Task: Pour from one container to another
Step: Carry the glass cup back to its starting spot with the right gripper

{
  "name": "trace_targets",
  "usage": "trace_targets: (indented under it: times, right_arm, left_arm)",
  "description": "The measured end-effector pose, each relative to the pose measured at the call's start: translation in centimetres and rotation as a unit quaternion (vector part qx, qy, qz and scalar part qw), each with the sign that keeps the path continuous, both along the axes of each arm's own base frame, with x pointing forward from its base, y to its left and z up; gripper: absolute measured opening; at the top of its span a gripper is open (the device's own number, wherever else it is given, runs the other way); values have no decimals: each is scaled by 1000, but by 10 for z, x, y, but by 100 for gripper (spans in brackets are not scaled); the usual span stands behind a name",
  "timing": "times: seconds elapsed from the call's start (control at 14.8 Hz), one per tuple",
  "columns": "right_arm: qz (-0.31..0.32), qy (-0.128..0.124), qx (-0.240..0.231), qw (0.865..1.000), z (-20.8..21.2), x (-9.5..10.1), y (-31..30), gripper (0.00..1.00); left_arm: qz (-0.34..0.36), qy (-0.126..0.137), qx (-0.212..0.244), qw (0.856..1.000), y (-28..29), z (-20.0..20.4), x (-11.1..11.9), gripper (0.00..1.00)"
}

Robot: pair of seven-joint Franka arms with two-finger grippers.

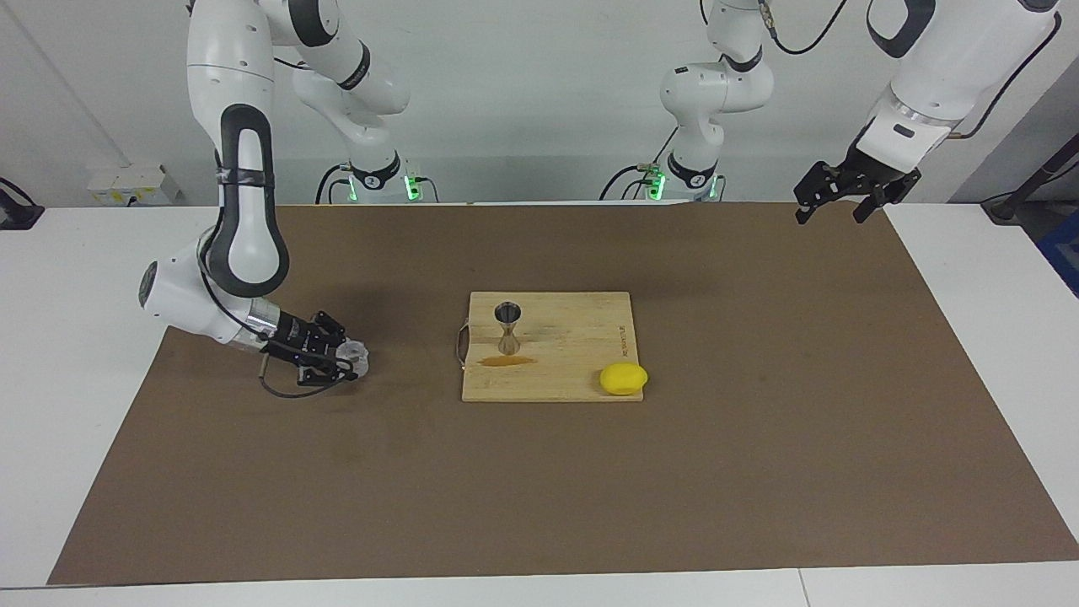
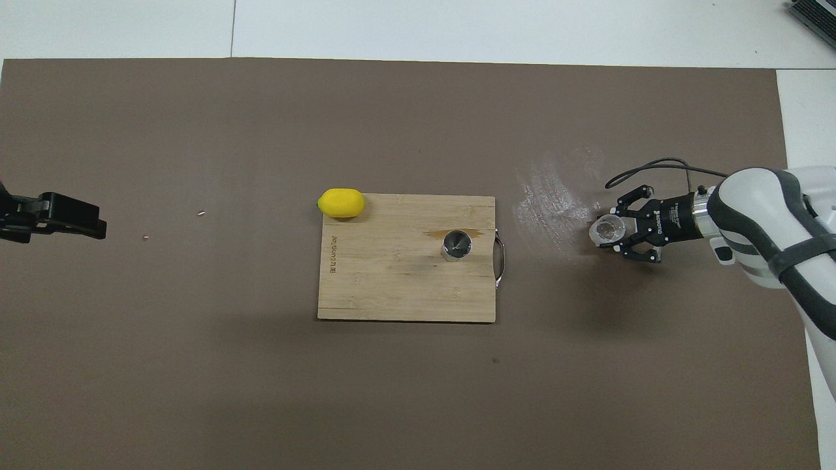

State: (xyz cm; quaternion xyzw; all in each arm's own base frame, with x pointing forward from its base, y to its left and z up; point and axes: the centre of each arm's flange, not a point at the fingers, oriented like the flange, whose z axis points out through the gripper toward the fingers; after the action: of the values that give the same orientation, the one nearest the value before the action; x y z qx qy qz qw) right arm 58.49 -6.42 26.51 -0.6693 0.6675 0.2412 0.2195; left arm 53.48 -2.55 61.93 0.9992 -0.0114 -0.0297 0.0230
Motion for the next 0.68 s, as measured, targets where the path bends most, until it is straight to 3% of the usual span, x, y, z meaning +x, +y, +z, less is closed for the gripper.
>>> trace_targets:
  times: [0.27,0.34,0.61,0.68]
  right_arm:
    - [2,3,2,1000,-4,-1,-1,51]
    - [2,3,2,1000,-4,-1,-2,55]
    - [-8,3,1,1000,-5,-3,-13,96]
    - [-11,2,1,1000,-5,-3,-18,100]
  left_arm:
    - [-3,-5,0,1000,-4,5,-2,100]
    - [-3,-6,0,1000,-4,6,-3,100]
    - [-3,-6,0,1000,-4,6,-3,100]
    - [-3,-6,0,1000,-4,6,-3,100]
